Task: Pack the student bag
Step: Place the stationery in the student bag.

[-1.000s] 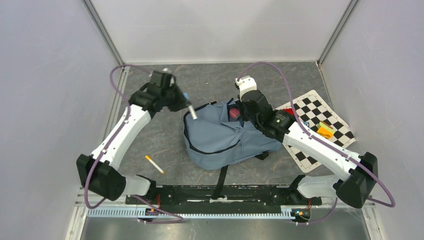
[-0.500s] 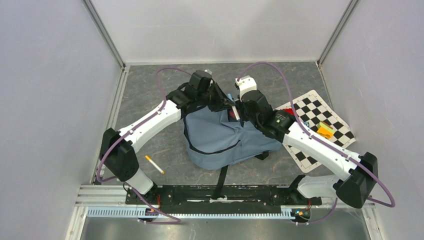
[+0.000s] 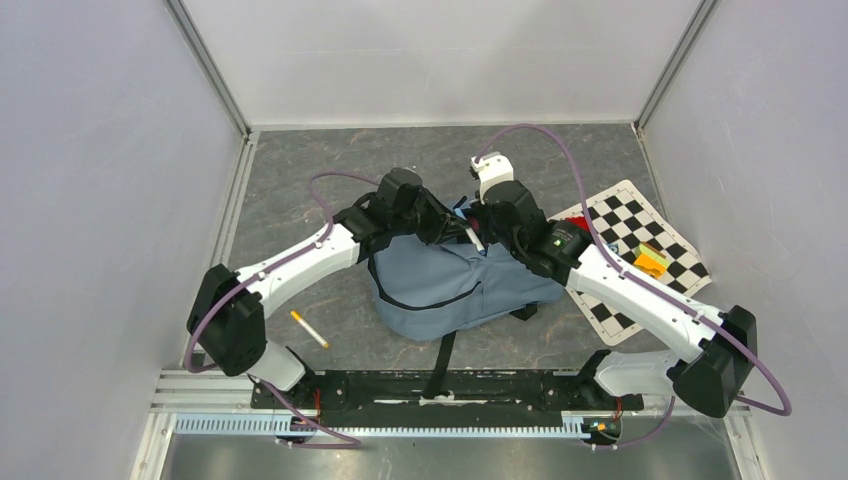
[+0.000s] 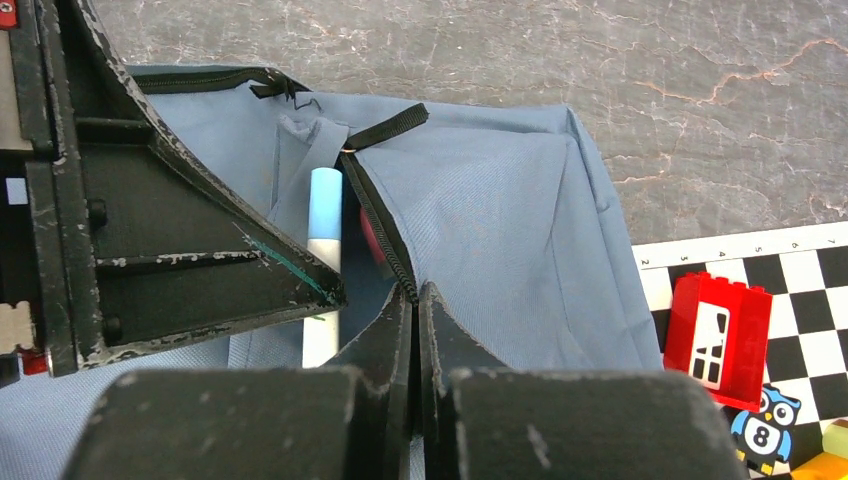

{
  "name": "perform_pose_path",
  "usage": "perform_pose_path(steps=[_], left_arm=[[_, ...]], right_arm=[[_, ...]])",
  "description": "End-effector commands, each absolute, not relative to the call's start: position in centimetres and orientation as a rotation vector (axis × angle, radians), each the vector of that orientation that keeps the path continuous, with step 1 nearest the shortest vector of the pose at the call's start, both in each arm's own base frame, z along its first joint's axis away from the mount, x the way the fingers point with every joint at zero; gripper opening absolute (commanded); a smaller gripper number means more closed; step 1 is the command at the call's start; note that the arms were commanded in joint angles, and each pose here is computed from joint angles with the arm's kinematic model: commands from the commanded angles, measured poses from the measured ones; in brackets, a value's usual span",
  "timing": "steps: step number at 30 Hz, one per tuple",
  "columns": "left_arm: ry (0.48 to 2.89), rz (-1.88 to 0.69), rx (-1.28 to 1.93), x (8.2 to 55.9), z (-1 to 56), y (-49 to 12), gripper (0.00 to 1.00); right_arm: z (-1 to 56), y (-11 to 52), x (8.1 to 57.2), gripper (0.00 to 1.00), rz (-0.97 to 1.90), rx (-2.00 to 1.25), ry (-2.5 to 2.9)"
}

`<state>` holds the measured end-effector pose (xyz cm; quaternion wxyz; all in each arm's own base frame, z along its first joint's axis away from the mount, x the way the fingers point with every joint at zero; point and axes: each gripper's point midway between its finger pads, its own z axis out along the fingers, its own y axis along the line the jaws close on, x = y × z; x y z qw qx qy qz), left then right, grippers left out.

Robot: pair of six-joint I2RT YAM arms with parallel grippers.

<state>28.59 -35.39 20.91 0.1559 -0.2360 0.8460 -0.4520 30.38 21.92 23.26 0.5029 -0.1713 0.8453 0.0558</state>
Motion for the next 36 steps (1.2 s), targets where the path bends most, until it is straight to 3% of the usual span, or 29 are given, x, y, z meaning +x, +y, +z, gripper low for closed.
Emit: perform_pose_path(steps=[1, 13, 18, 21, 24, 27, 32, 36], left_arm=[[2.405, -1.377, -0.714, 27.3, 22.3, -36.3, 0.08], [2.436, -1.418, -0.676, 27.6, 21.1, -38.7, 0.09], [2.459, -1.439, -0.636, 27.9, 20.4, -40.1, 0.15], [2.435, -1.405, -0.608, 28.3, 20.5, -39.8, 0.33], [2.399, -1.381, -0.575, 28.7, 21.1, -39.3, 0.60], [2.369, -1.332, -0.529, 29.0, 21.8, -38.6, 0.74], [2.279, -1.158, -0.416, 29.7, 24.6, -35.7, 0.91], [2.247, -0.938, -0.360, 30.2, 25.6, -31.3, 0.99]], right_arm=[[28.9, 21.9, 32.0, 0.00, 0.203, -0.278, 1.873], [29.7, 22.6, 32.5, 0.00, 0.227, -0.271, 1.855], [29.7, 22.7, 32.3, 0.00, 0.239, -0.277, 1.856], [29.6, 22.3, 32.2, 0.00, 0.229, -0.268, 1.856], [29.3, 22.2, 32.2, 0.00, 0.223, -0.264, 1.860], [29.3, 22.2, 32.2, 0.00, 0.222, -0.266, 1.860], [29.6, 21.9, 32.2, 0.00, 0.212, -0.261, 1.852], [29.5, 21.9, 32.3, 0.00, 0.203, -0.260, 1.854]])
